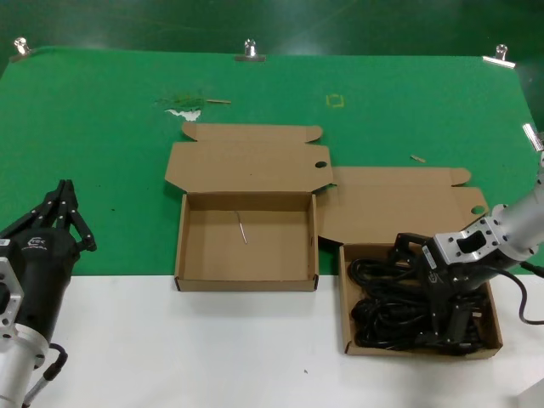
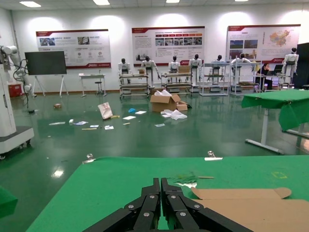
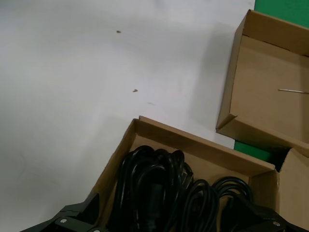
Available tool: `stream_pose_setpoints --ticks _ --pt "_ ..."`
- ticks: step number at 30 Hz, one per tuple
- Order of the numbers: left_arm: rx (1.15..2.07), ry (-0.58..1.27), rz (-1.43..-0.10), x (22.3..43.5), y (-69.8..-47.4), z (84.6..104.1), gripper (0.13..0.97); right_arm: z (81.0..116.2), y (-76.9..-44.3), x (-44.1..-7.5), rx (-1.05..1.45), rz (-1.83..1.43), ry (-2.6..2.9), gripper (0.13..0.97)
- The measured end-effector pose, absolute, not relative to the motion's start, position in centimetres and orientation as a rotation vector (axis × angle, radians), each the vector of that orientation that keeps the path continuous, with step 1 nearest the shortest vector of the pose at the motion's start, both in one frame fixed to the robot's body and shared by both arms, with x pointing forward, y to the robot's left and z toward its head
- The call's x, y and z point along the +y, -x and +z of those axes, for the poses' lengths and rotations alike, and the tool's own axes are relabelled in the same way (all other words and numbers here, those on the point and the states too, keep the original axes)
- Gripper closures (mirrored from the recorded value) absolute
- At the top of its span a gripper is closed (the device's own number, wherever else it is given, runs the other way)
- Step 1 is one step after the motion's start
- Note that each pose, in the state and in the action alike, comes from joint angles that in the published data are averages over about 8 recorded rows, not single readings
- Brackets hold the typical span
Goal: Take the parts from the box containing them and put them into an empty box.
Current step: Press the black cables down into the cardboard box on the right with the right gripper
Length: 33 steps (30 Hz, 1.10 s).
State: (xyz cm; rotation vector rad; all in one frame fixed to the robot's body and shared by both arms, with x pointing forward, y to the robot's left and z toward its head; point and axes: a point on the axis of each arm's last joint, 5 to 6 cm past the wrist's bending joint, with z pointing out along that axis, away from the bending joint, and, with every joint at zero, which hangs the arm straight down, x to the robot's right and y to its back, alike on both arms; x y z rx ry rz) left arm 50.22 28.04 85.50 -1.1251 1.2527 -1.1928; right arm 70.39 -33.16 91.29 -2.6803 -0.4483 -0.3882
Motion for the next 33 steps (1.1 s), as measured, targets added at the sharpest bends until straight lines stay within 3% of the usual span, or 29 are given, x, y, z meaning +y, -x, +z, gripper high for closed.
stream_pose_setpoints --ticks 9,18,27,33 --pt "1.253 1.125 -1.193 28.04 -50.22 85.50 0.946 91.23 -70.63 -32.58 -0.438 -0.405 2.688 0.149" --pt "1.253 1.125 -1.193 28.04 -50.22 85.50 0.946 90.98 -70.54 -32.47 -0.435 -0.391 2.692 0.235" --pt "1.253 1.125 -1.193 28.04 -50.22 85.50 0.946 90.71 -70.36 -32.57 -0.433 -0.376 2.690 0.385" --pt "1.253 1.125 -1.193 28.04 -50.22 85.50 0.946 90.73 -70.35 -32.59 -0.432 -0.375 2.687 0.544"
